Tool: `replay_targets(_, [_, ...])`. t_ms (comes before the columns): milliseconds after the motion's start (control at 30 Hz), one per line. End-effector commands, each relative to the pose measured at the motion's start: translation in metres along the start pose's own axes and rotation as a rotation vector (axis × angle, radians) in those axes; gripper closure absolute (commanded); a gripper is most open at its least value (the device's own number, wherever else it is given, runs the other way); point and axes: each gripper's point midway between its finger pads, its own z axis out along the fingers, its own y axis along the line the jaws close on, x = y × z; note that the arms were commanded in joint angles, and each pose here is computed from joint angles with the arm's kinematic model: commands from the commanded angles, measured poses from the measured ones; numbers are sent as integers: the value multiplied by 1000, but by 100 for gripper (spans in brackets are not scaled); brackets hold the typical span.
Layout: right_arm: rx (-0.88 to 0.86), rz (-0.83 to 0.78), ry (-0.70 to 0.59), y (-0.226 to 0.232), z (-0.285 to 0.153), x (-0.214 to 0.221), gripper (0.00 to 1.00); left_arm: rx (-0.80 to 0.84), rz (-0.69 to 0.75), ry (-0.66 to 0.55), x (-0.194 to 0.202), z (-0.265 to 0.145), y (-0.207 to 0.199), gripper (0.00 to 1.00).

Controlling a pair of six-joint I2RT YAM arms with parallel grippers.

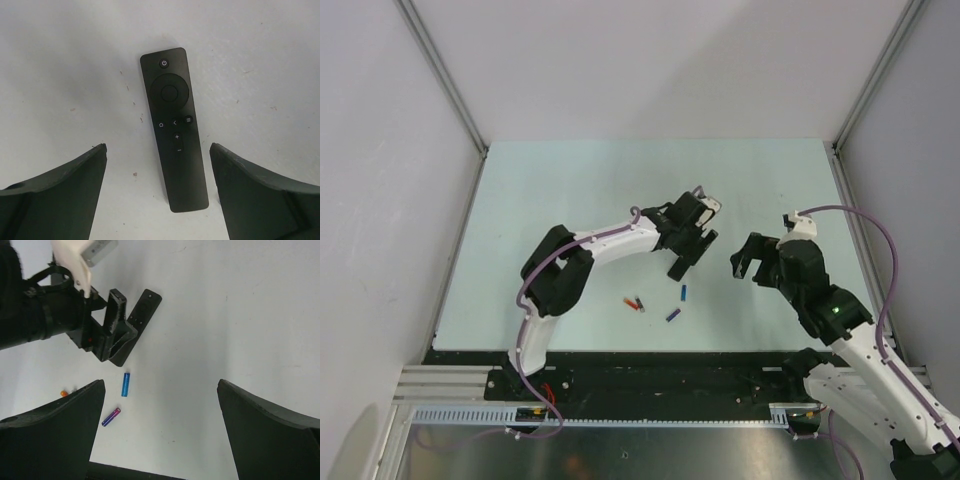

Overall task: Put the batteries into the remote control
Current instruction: Pick up the remote control from the center of the board.

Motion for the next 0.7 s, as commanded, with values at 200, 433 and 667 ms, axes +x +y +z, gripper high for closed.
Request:
replay_targets(200, [-70,8,-52,14,-16,-19,0,-41,64,18,-2,16,2,17])
replay_targets(433, [-62,8,-45,12,-16,-17,0,-32,54,32,2,24,0,20])
replay_targets(667, [-50,10,-34,10,-16,-14,0,-27,55,40,5,26,-1,22])
